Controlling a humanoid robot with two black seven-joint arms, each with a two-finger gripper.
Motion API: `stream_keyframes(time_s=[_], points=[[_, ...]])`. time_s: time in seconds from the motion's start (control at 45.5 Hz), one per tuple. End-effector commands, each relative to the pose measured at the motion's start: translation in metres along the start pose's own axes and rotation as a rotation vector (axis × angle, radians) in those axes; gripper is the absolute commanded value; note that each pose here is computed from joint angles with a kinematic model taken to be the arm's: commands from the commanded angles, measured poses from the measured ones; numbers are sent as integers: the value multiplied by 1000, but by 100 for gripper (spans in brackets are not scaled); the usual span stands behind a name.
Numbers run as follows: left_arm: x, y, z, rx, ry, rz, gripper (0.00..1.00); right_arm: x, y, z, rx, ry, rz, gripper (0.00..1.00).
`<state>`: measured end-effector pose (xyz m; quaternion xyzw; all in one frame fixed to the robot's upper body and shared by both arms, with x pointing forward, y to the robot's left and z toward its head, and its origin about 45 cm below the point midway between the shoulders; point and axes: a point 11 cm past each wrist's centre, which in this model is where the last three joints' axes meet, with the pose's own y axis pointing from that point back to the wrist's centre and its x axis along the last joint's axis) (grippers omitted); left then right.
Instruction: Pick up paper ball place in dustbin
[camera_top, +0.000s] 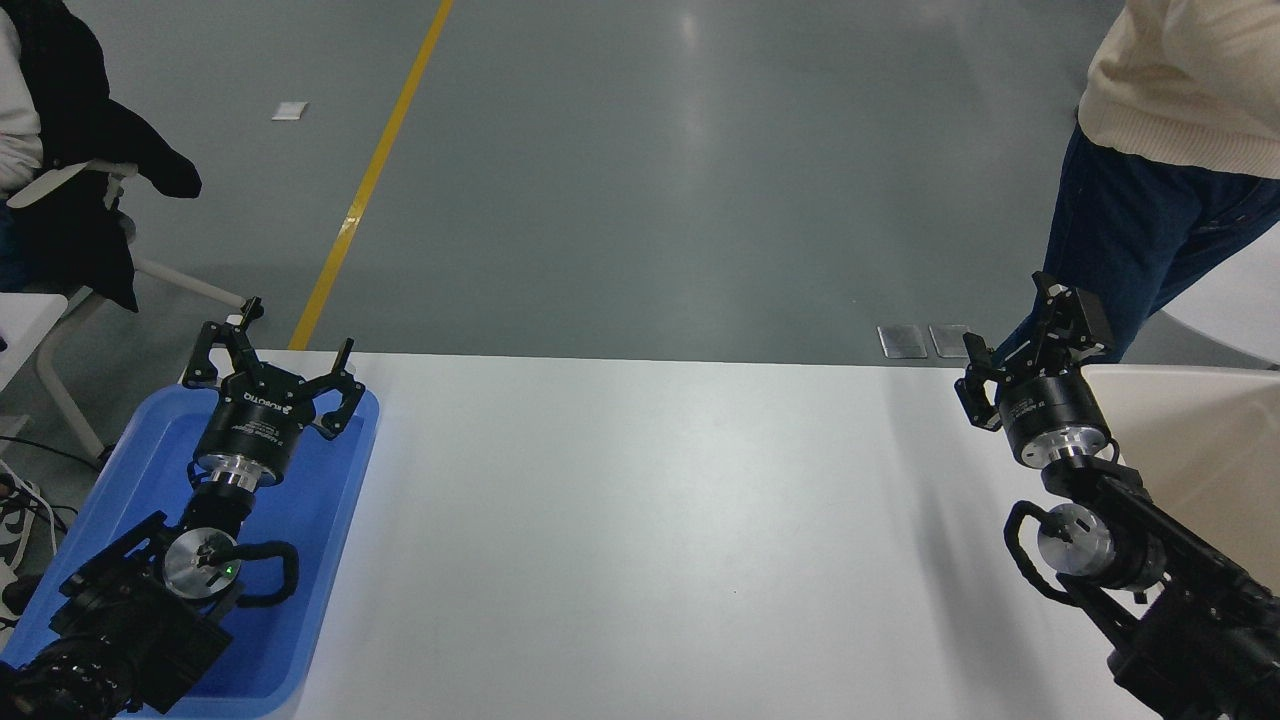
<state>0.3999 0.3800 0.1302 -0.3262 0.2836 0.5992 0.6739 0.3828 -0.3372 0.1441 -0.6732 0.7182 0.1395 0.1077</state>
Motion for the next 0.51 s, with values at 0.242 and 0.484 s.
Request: stream_keyframes(time_s=[0.242, 0.484], points=[[0, 0, 1, 0, -1, 0, 100, 0, 9, 9, 24, -49, 32, 100], [0, 0, 0, 0, 0, 0, 100, 7, 19, 20, -3, -48, 46, 100]])
